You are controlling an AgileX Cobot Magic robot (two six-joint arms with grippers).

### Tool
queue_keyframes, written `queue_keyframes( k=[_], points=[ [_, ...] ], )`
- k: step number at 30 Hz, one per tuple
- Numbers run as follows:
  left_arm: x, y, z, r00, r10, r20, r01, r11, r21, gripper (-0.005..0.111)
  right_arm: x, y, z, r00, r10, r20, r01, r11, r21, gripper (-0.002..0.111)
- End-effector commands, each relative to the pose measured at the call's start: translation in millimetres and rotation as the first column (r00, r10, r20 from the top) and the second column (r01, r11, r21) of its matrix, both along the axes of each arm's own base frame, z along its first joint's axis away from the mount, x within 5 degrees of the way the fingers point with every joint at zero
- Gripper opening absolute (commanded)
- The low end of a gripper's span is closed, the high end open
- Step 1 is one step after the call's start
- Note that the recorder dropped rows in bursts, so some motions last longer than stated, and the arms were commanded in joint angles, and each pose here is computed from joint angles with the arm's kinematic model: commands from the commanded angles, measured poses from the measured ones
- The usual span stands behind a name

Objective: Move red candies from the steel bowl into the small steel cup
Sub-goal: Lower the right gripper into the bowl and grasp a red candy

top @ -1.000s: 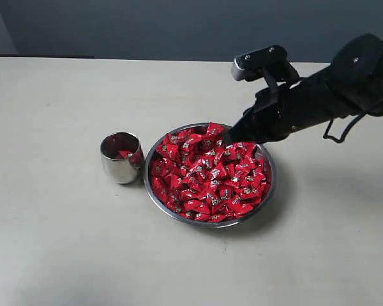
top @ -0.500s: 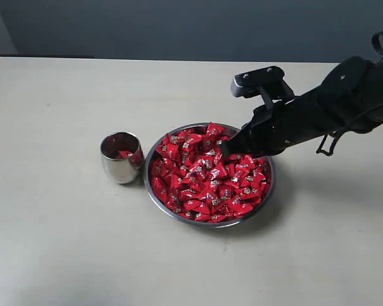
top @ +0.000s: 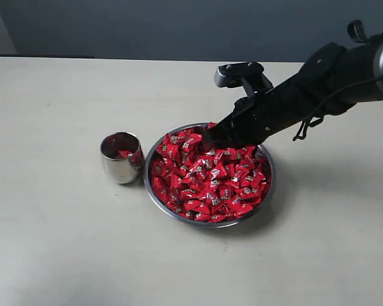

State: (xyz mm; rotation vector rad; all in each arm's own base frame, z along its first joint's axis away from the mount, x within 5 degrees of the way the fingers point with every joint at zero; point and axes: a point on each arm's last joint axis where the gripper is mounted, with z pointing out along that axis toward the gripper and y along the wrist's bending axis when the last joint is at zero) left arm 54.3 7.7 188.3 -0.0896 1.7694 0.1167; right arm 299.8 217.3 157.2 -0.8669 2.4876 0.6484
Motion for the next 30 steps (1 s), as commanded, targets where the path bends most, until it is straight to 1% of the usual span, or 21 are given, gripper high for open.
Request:
queue_keyframes(
  k=[1, 4, 6, 14, 15, 18, 30],
  points=[
    [0, 0, -1, 1.000, 0.001, 0.003, -0.001, 1.000, -0.003, 0.000, 4, 3, -5, 1.000, 0.008, -0.025, -0.008, 1.000, 0.000, 0.019],
    [0, 0, -1, 1.000, 0.001, 0.003, -0.001, 1.000, -0.003, 0.000, 6, 2, -7, 1.000, -0.018, -0.022, 0.018, 1.000, -0.003, 0.038],
    [0, 0, -1, 1.000, 0.001, 0.003, -0.001, 1.000, -0.003, 0.000, 8, 2, -6, 0.999, -0.046, -0.016, 0.046, 0.999, 0.002, 0.042],
    [0, 0, -1, 1.000, 0.001, 0.003, -0.001, 1.000, -0.003, 0.000, 12, 1, -11, 0.998, -0.060, 0.015, 0.060, 0.998, -0.019, 0.042],
    [0, 0, -1, 1.000, 0.001, 0.003, -0.001, 1.000, -0.003, 0.000, 13, 1, -14, 0.998, -0.063, 0.013, 0.063, 0.998, -0.024, 0.042],
    [0, 0, -1, 1.000, 0.001, 0.003, -0.001, 1.000, -0.003, 0.000, 15, 1, -24, 0.996, -0.087, 0.005, 0.087, 0.996, -0.034, 0.037],
    [0, 0, -1, 1.000, 0.001, 0.003, -0.001, 1.000, -0.003, 0.000, 16, 1, -36, 0.993, -0.114, -0.029, 0.113, 0.993, -0.037, 0.037]
  ],
)
